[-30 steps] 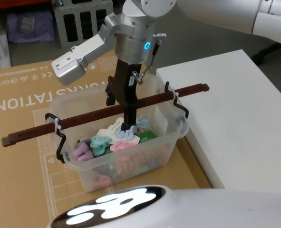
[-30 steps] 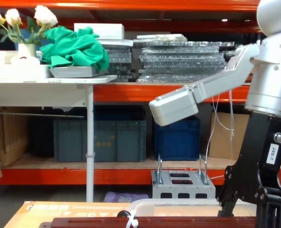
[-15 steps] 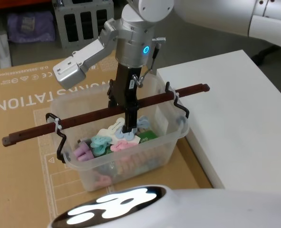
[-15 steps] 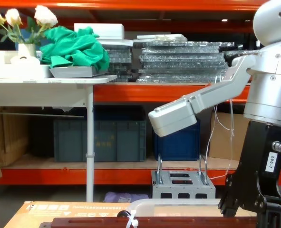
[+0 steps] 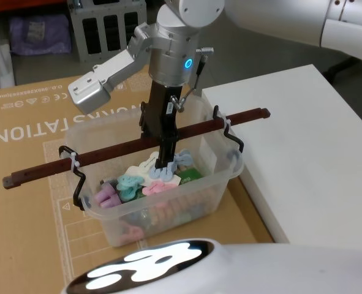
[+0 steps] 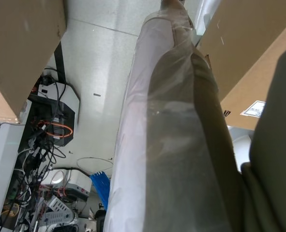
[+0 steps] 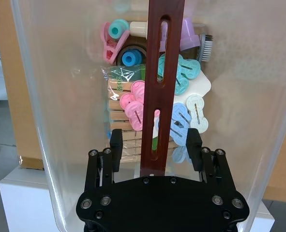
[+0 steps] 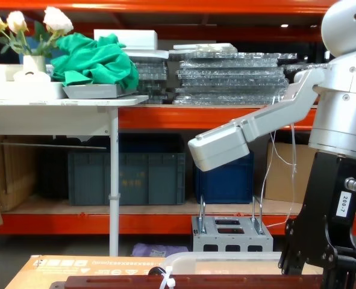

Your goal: Use one hand to grasp the basket and place it at the designated location.

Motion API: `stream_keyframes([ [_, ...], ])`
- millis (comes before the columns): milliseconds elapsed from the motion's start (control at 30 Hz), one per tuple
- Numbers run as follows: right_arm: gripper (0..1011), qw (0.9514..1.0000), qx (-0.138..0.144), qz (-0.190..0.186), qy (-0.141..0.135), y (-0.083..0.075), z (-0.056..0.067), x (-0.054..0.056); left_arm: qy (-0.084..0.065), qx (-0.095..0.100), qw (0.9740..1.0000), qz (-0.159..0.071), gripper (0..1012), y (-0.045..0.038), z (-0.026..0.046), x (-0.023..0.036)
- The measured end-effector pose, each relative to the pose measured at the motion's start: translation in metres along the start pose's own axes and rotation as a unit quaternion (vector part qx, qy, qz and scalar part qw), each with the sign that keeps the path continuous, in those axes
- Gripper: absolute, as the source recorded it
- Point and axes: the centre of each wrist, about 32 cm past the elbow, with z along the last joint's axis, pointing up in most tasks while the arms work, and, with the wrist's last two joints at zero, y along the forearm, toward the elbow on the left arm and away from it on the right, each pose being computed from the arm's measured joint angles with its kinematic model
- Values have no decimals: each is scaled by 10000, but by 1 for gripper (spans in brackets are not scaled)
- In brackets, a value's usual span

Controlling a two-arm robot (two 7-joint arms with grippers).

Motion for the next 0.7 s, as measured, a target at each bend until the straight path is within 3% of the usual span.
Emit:
stream_keyframes([
  [567, 265, 10000, 3, -12, -5, -1, 0, -5, 0, 0, 10000, 0, 0, 0, 0, 0],
  [700, 233, 10000, 2, -13, -4, -2, 0, -6, 0, 0, 10000, 0, 0, 0, 0, 0],
])
